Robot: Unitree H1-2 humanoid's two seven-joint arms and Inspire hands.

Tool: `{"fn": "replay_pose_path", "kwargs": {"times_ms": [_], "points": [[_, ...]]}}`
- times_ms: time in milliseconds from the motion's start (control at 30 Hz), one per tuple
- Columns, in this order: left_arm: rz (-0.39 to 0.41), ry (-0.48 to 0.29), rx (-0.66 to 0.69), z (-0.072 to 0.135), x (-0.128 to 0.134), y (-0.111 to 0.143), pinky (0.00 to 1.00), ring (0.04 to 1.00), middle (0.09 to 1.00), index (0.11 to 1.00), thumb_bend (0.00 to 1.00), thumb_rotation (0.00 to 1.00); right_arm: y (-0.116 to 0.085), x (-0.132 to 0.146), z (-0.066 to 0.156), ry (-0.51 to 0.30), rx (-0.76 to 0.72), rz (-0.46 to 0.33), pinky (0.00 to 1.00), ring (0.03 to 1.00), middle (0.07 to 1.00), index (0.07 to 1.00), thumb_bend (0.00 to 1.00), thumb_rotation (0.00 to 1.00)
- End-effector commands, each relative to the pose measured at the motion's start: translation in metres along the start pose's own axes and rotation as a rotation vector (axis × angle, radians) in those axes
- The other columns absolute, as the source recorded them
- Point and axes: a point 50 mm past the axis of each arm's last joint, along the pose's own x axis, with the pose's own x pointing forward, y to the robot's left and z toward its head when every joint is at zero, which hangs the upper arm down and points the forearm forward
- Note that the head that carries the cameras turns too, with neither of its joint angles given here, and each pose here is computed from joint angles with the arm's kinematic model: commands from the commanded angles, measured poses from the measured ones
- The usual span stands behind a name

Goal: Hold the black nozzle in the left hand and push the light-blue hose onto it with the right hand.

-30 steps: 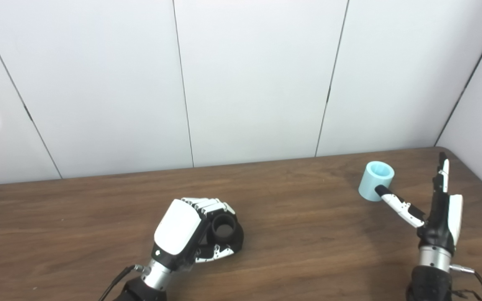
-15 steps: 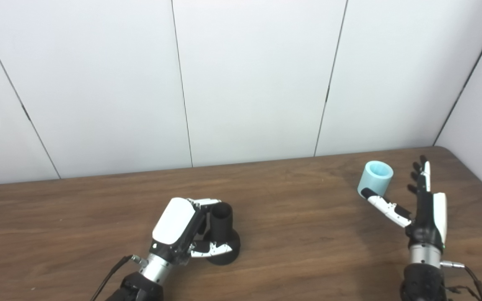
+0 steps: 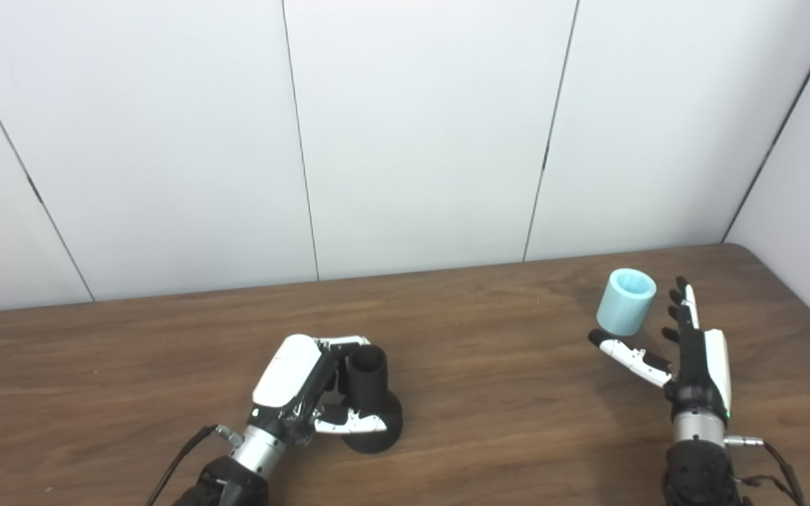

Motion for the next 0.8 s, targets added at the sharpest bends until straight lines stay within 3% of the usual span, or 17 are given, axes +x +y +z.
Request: {"fn": "replay_pose_path", "kwargs": {"times_ms": [0, 400, 767], "points": [[-0.289, 0.23, -0.062, -0.018, -0.081, -0.077, 0.21, 0.28, 0.407, 0.511, 0.52, 0.0, -0.01, 0.018, 0.027, -0.1, 0.021, -0.036, 0.82, 0.917, 0.946, 0.97, 0.96, 0.4], [-0.405, 0.309, -0.022, -0.021, -0.081, -0.078, 0.24, 0.298, 0.409, 0.511, 0.52, 0.0, -0.007, 0.022, 0.029, -0.074, 0.033, -0.035, 0.81, 0.899, 0.926, 0.946, 0.94, 0.35], [-0.43, 0.29, -0.004, -0.018, -0.082, -0.077, 0.23, 0.297, 0.409, 0.509, 0.52, 0.0, -0.006, 0.036, 0.027, -0.053, 0.129, -0.083, 0.79, 0.877, 0.898, 0.915, 0.92, 0.28]]}}
